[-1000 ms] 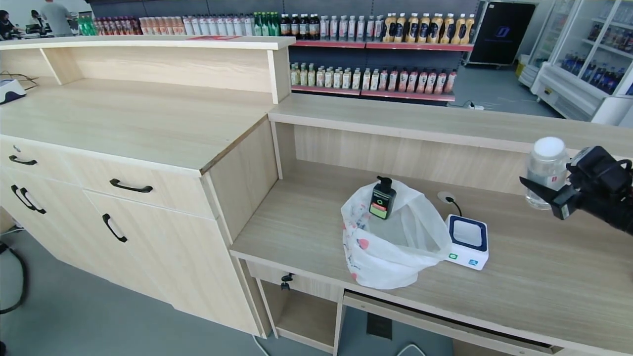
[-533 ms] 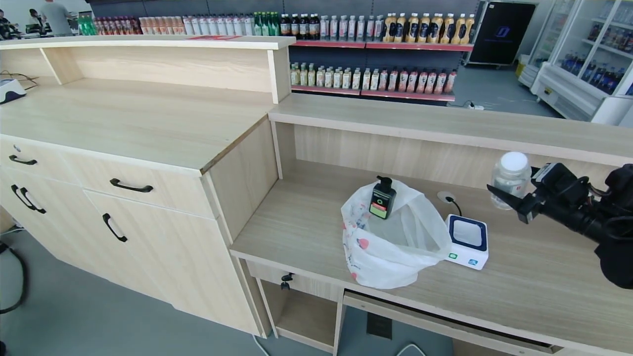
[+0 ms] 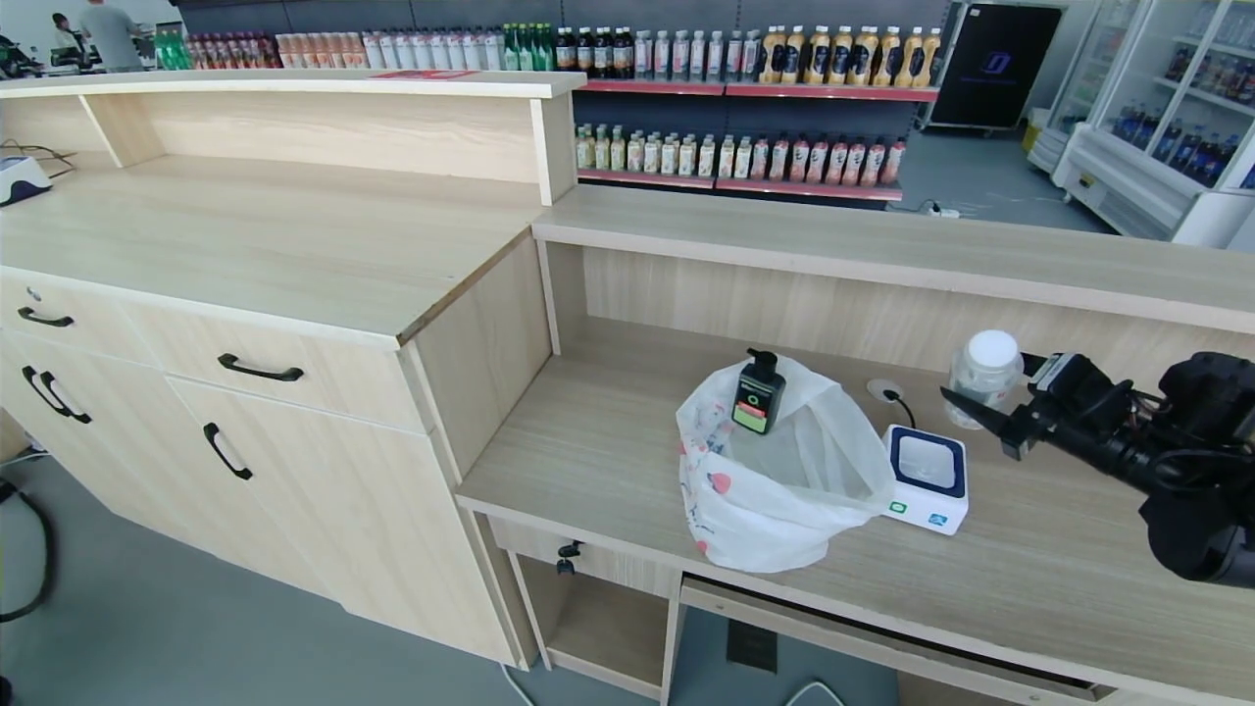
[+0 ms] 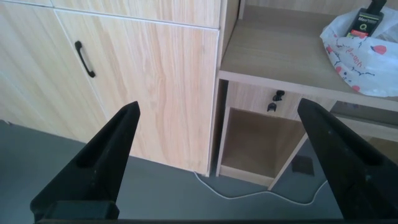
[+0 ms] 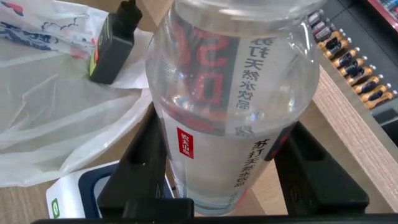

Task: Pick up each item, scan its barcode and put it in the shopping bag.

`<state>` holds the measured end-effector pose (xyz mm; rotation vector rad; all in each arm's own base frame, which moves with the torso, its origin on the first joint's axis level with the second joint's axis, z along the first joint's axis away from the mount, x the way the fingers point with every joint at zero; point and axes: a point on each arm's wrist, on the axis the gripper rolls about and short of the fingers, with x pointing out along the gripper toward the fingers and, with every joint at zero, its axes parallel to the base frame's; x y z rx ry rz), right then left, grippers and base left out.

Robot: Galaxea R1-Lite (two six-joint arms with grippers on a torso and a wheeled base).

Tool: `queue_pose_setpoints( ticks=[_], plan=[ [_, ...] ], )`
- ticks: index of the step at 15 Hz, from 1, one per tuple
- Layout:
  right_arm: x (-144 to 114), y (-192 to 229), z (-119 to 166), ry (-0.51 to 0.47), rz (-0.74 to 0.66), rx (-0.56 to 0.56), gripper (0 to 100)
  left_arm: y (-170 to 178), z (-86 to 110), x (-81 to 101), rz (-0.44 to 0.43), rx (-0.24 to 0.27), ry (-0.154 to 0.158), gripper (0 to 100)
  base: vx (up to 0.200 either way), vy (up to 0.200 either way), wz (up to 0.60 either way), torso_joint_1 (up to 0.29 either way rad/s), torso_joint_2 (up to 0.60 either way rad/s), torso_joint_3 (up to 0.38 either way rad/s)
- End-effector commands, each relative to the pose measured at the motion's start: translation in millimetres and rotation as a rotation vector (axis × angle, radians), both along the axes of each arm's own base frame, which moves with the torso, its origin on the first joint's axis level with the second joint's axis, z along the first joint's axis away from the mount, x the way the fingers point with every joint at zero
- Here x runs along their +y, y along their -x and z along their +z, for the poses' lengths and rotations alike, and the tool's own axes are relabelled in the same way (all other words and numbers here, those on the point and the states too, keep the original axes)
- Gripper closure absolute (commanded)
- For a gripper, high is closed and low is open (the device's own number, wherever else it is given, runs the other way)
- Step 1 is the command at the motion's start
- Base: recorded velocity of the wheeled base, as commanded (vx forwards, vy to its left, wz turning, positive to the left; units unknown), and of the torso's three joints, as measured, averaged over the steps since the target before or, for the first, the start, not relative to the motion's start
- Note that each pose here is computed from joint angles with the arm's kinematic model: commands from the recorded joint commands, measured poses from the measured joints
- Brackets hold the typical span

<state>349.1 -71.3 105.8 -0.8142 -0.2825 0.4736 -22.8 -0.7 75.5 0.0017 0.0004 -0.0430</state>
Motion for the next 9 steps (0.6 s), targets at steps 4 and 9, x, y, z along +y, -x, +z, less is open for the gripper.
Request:
queue_pose_setpoints(
  ticks=[4, 9],
  plan=[
    [-3, -13, -11, -0.02, 0.019, -0.016, 100, 0, 0.0, 0.0, 0.0, 0.001, 0.0, 0, 0.0, 0.0, 0.0, 0.0, 0.0, 0.0],
    [-3, -18, -19, -0.042, 0.026, -0.008, 100, 0, 0.0, 0.0, 0.0, 0.001, 0.0, 0, 0.0, 0.0, 0.0, 0.0, 0.0, 0.0]
  ],
)
